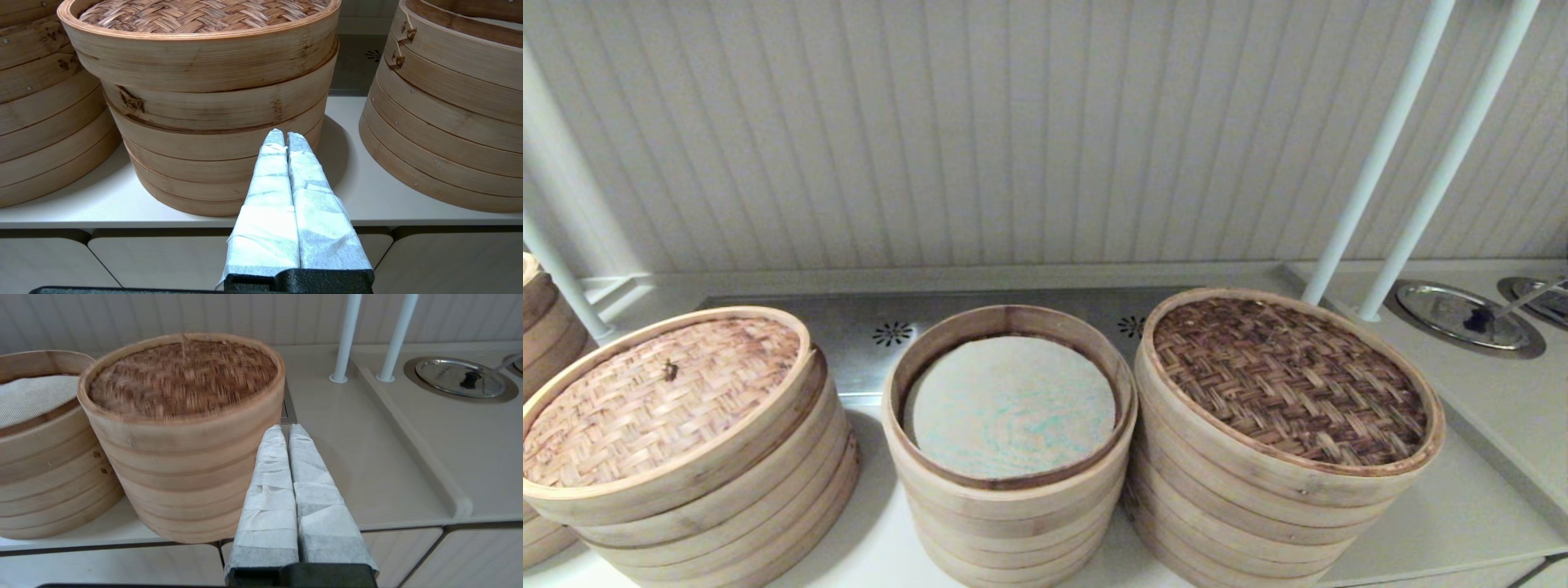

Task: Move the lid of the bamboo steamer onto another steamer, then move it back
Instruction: Pick up the steamer

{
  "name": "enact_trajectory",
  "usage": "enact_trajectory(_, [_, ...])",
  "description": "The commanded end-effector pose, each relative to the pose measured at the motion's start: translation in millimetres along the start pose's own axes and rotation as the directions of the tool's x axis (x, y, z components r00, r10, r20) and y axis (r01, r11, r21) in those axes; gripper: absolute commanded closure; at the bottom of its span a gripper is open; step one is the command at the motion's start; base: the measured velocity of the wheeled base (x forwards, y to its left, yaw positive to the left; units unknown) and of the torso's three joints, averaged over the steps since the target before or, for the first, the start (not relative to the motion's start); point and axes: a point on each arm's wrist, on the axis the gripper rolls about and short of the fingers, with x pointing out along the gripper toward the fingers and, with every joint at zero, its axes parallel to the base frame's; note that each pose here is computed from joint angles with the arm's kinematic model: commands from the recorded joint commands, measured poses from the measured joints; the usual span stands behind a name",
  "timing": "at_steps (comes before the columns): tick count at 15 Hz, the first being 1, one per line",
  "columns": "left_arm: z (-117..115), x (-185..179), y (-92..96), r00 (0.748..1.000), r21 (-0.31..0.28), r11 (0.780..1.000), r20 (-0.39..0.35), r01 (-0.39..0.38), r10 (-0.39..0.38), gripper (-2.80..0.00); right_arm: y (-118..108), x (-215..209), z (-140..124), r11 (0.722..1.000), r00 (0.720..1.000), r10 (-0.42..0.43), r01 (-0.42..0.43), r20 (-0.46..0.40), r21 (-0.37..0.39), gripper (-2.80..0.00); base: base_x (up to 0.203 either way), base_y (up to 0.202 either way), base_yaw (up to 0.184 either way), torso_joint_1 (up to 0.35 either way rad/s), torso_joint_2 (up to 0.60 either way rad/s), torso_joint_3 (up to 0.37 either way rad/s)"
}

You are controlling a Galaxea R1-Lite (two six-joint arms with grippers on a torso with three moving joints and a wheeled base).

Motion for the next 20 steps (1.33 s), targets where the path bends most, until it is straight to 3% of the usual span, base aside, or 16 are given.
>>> enact_trajectory(1, [0.0, 0.0, 0.0, 1.000, -0.001, 1.000, 0.001, 0.000, 0.000, 0.00, 1.5, 34.8, 31.7, 1.000, 0.993, 0.011, -0.012, -0.118, -0.009, 0.00, 0.000, 0.000, 0.000, 0.000, 0.00, 0.000])
enact_trajectory(5, [0.0, 0.0, 0.0, 1.000, -0.001, 1.000, 0.001, 0.000, 0.000, 0.00, 4.1, 91.8, 87.6, 0.999, 0.979, 0.027, -0.030, -0.202, -0.014, 0.00, 0.000, 0.000, 0.000, 0.000, 0.00, 0.000])
enact_trajectory(9, [0.0, 0.0, 0.0, 1.000, -0.001, 1.000, 0.001, 0.000, 0.000, 0.00, 11.6, 157.1, 116.1, 0.996, 0.950, 0.079, -0.086, -0.303, -0.010, 0.00, 0.000, 0.000, 0.000, 0.000, 0.00, 0.000])
enact_trajectory(14, [0.1, 0.0, 0.0, 1.000, -0.001, 1.000, 0.001, 0.000, 0.000, 0.00, 33.8, 235.4, 113.4, 0.985, 0.855, 0.146, -0.170, -0.498, -0.003, 0.00, 0.000, 0.000, 0.000, 0.000, 0.00, 0.000])
enact_trajectory(15, [0.1, 0.1, 0.0, 1.000, -0.001, 1.000, -0.001, 0.000, 0.000, 0.00, 40.6, 248.8, 109.2, 0.982, 0.835, 0.160, -0.189, -0.527, 0.000, -1.50, 0.000, 0.000, 0.000, 0.000, 0.00, 0.000])
enact_trajectory(16, [0.0, 0.0, 0.0, 1.000, -0.001, 1.000, 0.001, 0.000, 0.000, 0.00, 45.8, 259.0, 104.6, 0.980, 0.818, 0.168, -0.201, -0.549, 0.000, -2.80, 0.000, 0.000, 0.000, 0.000, 0.00, 0.000])
enact_trajectory(20, [0.0, 0.0, 0.0, 1.000, -0.001, 1.000, 0.000, 0.000, 0.000, 0.00, 59.2, 285.1, 84.0, 0.972, 0.765, 0.186, -0.234, -0.617, 0.003, -2.80, 0.000, 0.000, 0.000, 0.000, 0.00, 0.000])
